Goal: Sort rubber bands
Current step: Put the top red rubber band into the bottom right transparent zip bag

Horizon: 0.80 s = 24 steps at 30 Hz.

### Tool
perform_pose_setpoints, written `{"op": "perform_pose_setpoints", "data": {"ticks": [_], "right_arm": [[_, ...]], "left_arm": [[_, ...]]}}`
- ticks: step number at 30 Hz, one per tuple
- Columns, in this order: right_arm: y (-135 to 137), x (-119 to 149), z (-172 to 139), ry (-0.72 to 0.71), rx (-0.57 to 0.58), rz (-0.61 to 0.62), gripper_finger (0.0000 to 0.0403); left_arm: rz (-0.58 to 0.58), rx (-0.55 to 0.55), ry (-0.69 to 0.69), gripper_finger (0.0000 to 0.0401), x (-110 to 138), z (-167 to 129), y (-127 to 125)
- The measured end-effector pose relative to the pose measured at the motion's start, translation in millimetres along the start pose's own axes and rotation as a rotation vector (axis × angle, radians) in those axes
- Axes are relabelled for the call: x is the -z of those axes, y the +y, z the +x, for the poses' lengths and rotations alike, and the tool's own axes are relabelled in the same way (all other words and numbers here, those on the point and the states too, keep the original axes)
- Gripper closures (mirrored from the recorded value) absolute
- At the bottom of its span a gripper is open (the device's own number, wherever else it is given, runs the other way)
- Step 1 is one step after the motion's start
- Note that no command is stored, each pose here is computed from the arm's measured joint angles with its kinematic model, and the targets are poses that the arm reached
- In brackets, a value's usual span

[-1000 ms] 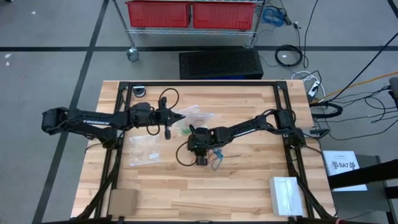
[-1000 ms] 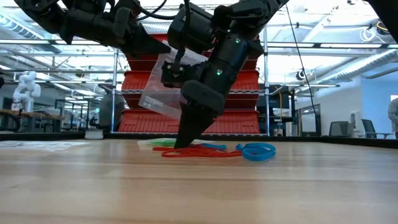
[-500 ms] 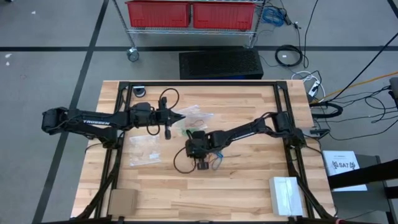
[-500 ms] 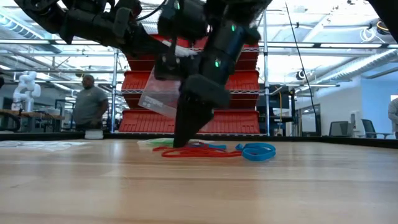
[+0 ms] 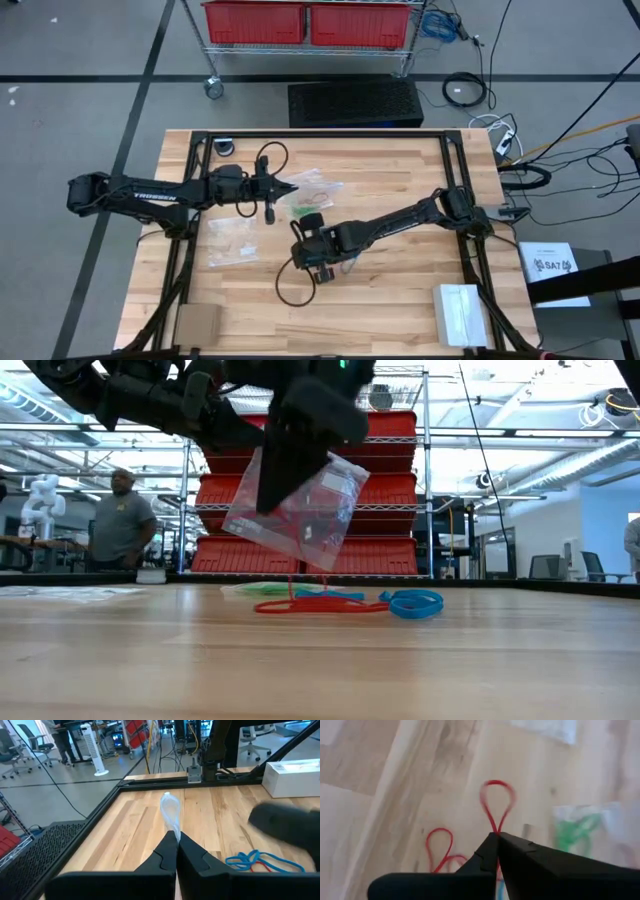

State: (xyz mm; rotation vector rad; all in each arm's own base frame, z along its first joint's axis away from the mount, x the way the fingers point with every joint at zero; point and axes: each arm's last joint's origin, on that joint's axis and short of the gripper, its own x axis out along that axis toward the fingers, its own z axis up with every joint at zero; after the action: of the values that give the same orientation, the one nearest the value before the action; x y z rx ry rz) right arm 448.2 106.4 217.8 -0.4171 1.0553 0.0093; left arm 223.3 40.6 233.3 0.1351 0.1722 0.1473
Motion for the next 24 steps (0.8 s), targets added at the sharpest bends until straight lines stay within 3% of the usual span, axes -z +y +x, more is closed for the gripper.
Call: {"op": "perform_pose_setpoints", "data": {"ticks": [12,20,24], "right_arm": [[-15,-5,-61,0.149,0.231,-0.103,0.0403],[-47,0,-146,0.007,0.377,-0.083,0.0403],[-58,-1,-169,-0.075,0.409,-0.109,0.0403]], "left_arm": [[-0.015,0.000,0.001,0.0399,0,0,0],[-0.016,0.026,0.005,0.0399,1,0,-1],[-0.017,0.039,0.003,0.0399,1,0,-1]]}}
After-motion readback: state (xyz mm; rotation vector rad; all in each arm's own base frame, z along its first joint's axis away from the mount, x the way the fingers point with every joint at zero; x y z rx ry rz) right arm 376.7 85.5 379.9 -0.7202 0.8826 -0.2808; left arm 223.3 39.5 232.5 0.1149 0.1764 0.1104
